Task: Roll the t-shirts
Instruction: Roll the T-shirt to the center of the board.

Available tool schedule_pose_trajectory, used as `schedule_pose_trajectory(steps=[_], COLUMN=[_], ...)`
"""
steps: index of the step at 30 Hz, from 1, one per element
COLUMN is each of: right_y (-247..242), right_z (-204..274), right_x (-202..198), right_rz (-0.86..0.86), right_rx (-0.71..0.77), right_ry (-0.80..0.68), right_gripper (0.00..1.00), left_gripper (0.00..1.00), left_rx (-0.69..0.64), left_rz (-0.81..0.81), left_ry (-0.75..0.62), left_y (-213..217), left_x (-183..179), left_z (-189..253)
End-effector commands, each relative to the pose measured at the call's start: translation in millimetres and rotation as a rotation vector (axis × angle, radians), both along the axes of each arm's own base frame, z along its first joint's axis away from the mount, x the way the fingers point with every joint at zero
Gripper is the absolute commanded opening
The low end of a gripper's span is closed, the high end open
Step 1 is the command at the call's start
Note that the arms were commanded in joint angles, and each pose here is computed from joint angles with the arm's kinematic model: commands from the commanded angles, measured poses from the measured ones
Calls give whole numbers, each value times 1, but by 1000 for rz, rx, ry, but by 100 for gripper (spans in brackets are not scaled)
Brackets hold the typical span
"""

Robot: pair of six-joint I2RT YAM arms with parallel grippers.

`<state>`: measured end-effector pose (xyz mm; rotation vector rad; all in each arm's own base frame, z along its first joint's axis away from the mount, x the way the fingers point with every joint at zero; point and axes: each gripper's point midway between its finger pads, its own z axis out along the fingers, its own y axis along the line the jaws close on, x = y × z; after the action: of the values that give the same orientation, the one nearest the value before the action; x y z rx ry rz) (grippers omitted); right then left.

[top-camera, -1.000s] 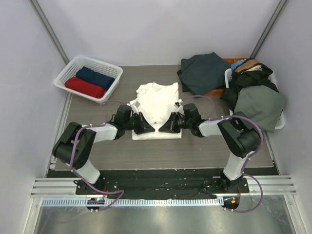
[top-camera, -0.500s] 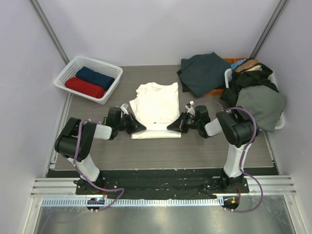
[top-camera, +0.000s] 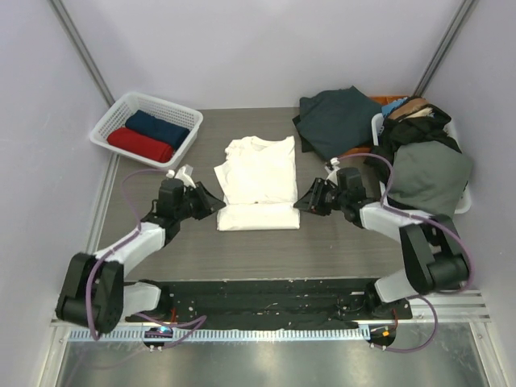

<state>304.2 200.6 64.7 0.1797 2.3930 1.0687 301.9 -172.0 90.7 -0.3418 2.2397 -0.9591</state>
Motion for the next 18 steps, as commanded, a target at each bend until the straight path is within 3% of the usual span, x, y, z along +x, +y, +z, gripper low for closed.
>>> schedule_pose_trajectory(steps=[1, 9, 12, 18], right_y=[-26, -20, -15, -8], right_z=[15, -4, -9, -14], right_x=[-10, -48, -50, -51], right_rz=[-55, 49, 63, 94], right_rx=[-141, -326, -380, -416], right_ry=[-114, -99, -113, -121], right_gripper=[44, 43, 32, 37], left_gripper=[27, 43, 43, 41], left_rx=[112, 140, 151, 181], left_rz=[28, -14, -32, -53], left_ry=[-31, 1, 12, 52], left_y=[23, 25, 21, 12], left_x=[-20, -44, -46, -48], left_z=[0, -19, -23, -36])
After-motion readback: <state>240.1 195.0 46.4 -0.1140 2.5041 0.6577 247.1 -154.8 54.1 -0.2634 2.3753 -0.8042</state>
